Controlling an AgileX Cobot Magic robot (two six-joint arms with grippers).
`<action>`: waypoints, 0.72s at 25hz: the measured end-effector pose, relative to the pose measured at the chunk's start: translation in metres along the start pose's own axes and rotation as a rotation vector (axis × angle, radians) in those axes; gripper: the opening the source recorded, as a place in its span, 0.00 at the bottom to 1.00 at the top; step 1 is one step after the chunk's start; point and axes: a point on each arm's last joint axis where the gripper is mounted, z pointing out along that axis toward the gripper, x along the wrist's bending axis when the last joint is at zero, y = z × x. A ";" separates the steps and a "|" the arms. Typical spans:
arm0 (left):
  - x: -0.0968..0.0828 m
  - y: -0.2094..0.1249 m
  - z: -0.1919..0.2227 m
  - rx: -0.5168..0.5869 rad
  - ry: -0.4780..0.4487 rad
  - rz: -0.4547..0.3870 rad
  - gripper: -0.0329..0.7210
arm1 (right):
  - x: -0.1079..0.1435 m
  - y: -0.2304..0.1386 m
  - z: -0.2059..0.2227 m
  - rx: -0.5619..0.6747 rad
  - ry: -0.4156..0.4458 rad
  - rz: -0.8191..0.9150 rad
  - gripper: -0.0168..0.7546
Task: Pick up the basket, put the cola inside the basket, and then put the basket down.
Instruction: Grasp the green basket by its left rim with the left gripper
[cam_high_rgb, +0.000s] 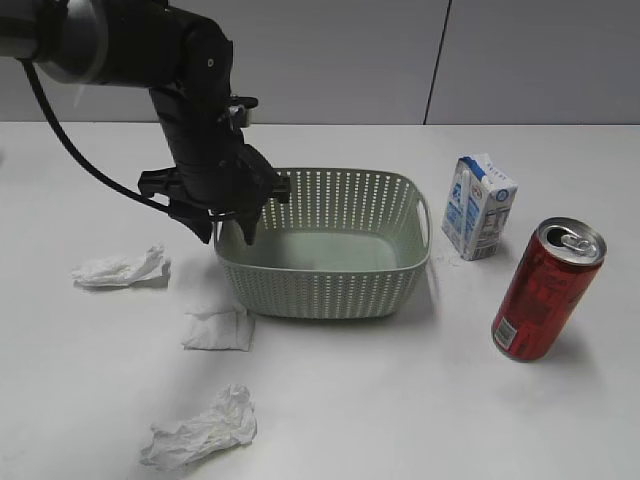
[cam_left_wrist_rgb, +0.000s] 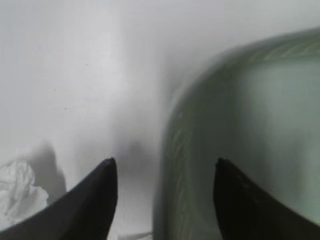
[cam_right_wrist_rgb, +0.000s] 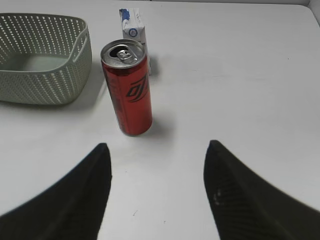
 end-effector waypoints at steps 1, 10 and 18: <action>0.000 0.000 0.000 0.000 0.000 -0.003 0.55 | 0.000 0.000 0.000 0.000 0.000 0.000 0.60; 0.000 0.000 0.000 0.000 0.000 -0.013 0.26 | 0.000 0.000 0.000 0.000 0.000 0.000 0.60; 0.003 0.002 -0.001 0.007 -0.019 -0.069 0.05 | 0.000 0.000 0.000 0.000 0.000 0.000 0.60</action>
